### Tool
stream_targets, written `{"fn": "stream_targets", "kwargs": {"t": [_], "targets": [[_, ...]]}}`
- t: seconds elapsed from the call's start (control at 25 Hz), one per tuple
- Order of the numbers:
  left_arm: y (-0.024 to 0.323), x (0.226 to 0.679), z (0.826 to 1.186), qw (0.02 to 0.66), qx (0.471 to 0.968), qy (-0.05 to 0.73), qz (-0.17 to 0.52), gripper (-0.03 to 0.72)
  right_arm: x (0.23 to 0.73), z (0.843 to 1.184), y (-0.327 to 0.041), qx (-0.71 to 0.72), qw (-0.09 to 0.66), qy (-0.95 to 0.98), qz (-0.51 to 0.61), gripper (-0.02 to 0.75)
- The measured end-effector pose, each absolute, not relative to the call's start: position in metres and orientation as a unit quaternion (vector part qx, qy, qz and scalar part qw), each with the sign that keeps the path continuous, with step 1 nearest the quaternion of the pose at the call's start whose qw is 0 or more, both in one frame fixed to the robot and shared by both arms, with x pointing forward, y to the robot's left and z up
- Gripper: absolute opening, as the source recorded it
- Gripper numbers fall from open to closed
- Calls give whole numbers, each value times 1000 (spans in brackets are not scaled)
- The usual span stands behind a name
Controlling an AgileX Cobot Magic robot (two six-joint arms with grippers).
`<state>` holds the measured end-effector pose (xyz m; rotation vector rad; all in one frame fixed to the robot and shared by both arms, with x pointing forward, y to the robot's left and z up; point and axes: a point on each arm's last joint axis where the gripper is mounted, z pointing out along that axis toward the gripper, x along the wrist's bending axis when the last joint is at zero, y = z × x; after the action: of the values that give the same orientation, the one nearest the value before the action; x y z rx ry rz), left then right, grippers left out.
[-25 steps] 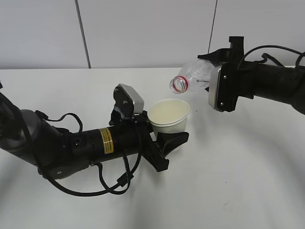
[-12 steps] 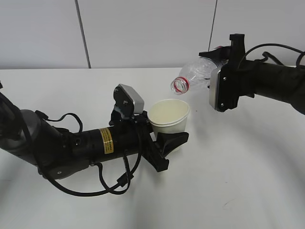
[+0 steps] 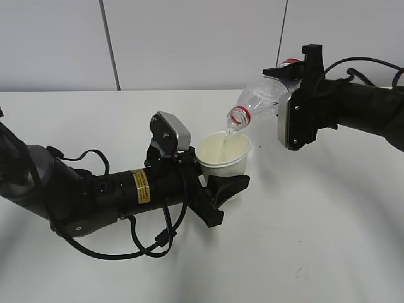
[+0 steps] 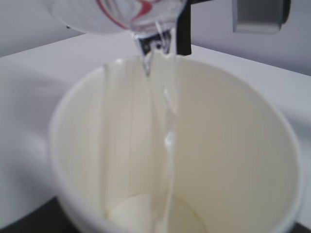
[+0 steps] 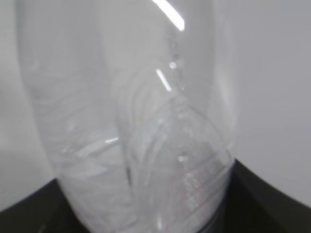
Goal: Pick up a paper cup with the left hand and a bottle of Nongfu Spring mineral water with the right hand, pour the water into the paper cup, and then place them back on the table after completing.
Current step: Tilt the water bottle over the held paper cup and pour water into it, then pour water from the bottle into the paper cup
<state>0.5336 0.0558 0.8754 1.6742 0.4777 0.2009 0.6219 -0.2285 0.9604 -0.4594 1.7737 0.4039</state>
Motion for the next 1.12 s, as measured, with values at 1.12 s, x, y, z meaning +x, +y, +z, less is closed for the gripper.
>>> {"fn": "stream_targets", "kwargs": {"t": [1.12], "targets": [[56, 534, 875, 637, 736, 211, 88, 393, 623, 961, -230, -198, 598, 759, 163, 468]]}}
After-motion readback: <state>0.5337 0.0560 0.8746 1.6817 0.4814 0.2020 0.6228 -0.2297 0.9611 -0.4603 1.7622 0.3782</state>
